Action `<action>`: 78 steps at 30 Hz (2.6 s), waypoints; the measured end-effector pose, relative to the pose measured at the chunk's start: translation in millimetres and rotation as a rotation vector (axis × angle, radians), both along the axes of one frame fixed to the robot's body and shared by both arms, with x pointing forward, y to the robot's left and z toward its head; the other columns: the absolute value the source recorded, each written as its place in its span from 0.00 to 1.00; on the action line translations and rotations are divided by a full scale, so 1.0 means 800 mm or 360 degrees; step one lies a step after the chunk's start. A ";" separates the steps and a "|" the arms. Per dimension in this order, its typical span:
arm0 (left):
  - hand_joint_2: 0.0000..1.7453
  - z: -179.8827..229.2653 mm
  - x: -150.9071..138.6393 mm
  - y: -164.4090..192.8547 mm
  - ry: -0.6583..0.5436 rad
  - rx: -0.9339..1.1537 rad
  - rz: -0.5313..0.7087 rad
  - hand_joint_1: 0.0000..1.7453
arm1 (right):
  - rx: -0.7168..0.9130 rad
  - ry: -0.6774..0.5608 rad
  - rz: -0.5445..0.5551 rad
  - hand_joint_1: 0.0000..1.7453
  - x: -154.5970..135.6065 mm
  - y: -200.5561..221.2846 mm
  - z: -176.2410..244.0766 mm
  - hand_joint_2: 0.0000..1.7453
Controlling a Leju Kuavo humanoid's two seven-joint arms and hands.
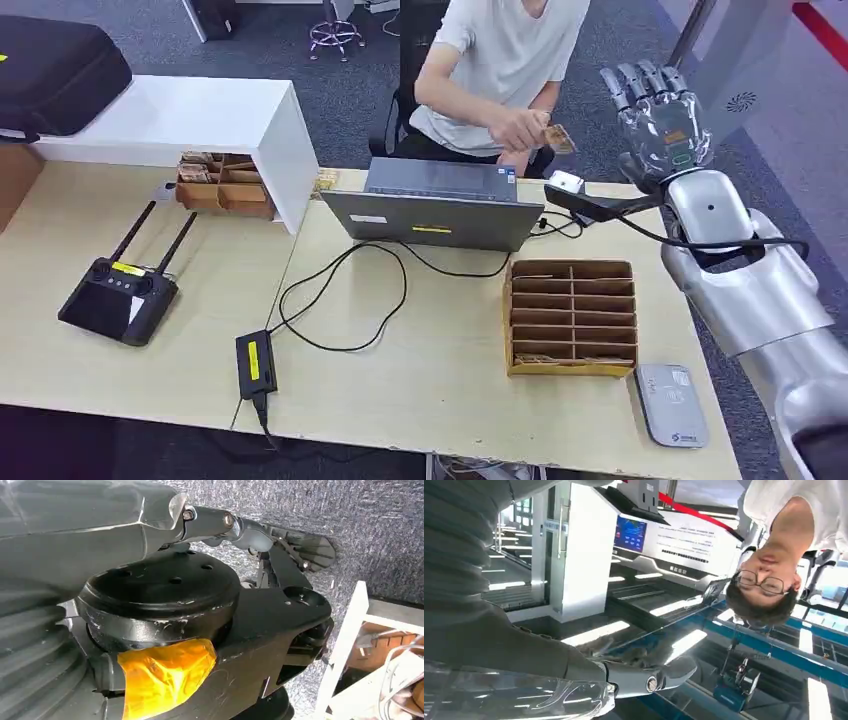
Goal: Pass the card to the sensor for recognition and then transmit it.
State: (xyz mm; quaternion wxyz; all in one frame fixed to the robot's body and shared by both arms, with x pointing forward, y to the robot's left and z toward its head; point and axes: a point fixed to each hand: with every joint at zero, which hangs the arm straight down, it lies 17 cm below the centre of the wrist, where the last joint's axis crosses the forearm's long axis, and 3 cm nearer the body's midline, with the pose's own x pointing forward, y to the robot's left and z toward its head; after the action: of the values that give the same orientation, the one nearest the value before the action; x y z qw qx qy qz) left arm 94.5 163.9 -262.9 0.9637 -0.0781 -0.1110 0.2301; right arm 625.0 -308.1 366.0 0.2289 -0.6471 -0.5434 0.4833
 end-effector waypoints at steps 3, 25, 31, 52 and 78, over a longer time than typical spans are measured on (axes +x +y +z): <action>1.00 0.000 0.000 0.000 0.0000 0.0001 0.0000 0.00 | -0.0001 0.0000 0.0000 0.00 0.000 0.000 0.000 1.00; 1.00 0.000 -0.004 -0.008 0.0021 0.0001 -0.0175 0.00 | -0.0051 0.0197 -0.0024 0.00 0.009 -0.003 -0.024 1.00; 1.00 0.000 -0.003 -0.006 0.0022 -0.0004 -0.0124 0.00 | -0.0013 0.0424 -0.0023 0.00 -0.009 -0.037 -0.007 1.00; 1.00 0.000 -0.003 -0.007 0.0021 0.0004 -0.0139 0.00 | -0.0120 0.0253 0.0016 0.00 -0.086 -0.090 0.058 1.00; 1.00 -0.001 -0.003 -0.010 0.0044 0.0021 -0.0152 0.00 | -0.0034 0.0575 0.0208 0.00 -0.200 -0.063 -0.171 1.00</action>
State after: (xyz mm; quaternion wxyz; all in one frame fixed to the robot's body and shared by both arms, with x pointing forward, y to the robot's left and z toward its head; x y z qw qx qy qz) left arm 92.4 156.1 -263.3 0.9755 -0.0736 -0.0954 0.1843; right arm 465.0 -358.1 229.2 0.2840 -0.5156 -0.5292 0.6112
